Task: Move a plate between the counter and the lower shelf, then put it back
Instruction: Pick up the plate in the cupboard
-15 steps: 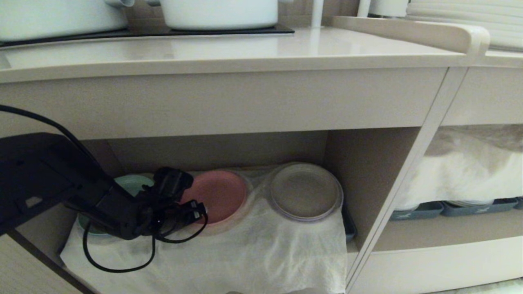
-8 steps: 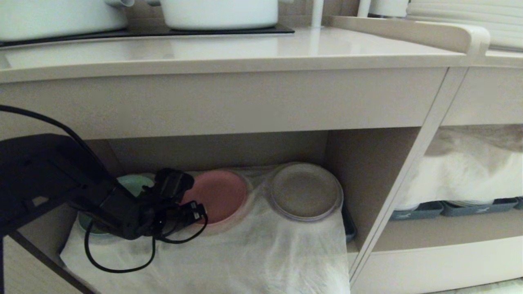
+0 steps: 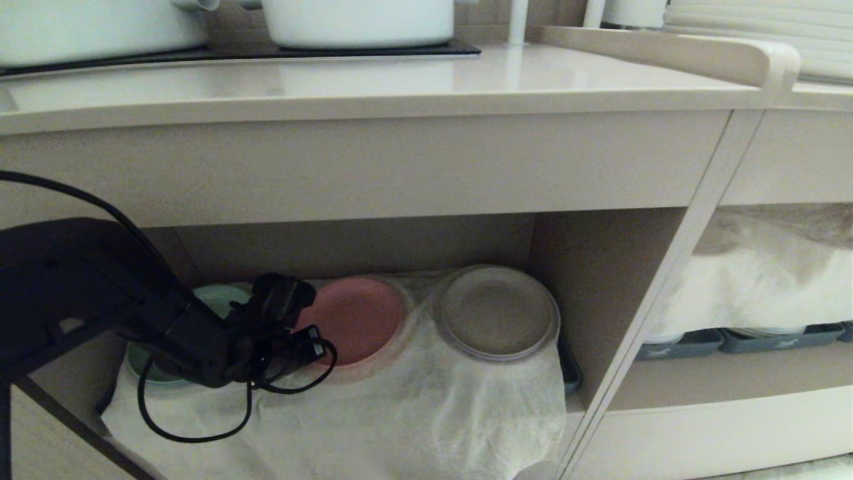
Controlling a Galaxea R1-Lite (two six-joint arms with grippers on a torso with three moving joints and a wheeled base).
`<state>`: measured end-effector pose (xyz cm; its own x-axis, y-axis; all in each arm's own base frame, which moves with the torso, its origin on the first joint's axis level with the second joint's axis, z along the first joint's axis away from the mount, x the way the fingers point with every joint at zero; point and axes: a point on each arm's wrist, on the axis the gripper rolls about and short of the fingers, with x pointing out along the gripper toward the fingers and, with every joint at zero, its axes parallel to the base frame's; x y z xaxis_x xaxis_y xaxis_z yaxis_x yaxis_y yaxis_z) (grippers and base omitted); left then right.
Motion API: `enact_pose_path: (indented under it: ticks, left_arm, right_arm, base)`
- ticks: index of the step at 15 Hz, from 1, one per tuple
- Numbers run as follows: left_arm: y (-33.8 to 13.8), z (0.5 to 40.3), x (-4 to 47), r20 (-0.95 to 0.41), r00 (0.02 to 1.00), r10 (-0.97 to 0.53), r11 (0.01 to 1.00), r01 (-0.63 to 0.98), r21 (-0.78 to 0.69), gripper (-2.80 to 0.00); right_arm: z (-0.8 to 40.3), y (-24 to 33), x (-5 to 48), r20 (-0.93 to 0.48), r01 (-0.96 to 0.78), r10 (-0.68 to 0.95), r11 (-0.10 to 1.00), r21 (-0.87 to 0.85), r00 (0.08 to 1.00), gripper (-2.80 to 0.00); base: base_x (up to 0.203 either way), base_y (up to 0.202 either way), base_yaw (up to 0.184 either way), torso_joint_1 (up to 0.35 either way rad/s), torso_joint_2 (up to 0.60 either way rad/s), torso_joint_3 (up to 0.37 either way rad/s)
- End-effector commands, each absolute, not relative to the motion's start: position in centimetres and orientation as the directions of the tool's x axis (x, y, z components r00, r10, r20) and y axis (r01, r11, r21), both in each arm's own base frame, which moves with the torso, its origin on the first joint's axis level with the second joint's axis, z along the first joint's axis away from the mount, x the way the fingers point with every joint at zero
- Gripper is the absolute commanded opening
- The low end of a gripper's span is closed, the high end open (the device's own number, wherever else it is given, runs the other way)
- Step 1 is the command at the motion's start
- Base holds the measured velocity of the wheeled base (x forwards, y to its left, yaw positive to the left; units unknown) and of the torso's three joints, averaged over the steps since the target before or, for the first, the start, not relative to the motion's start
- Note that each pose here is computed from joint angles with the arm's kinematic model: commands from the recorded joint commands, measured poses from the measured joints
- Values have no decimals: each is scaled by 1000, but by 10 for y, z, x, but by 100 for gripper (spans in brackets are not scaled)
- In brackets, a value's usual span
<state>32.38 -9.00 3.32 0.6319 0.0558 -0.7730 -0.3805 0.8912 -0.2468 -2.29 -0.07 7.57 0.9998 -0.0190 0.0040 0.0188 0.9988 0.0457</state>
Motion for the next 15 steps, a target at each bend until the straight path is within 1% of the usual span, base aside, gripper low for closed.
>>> enact_pose_path:
  ticks: [1, 12, 15]
  left_arm:
    - [-90, 34, 324, -769, 637, 54, 890, -381, -253, -280]
    - [-89, 34, 320, -772, 629, 87, 889, -398, -224, -280]
    - [-88, 44, 319, -752, 654, 86, 887, -394, -242, -280]
  right_arm:
    - [76, -1, -23, 3, 18, -18, 999, 46, 1000, -280]
    - [76, -1, -23, 3, 18, -18, 999, 46, 1000, -280]
    - [76, -1, -23, 3, 18, -18, 999, 46, 1000, -280]
  base:
    - [0, 0, 0, 0, 0, 0]
    - [0, 0, 0, 0, 0, 0]
    - [0, 0, 0, 0, 0, 0]
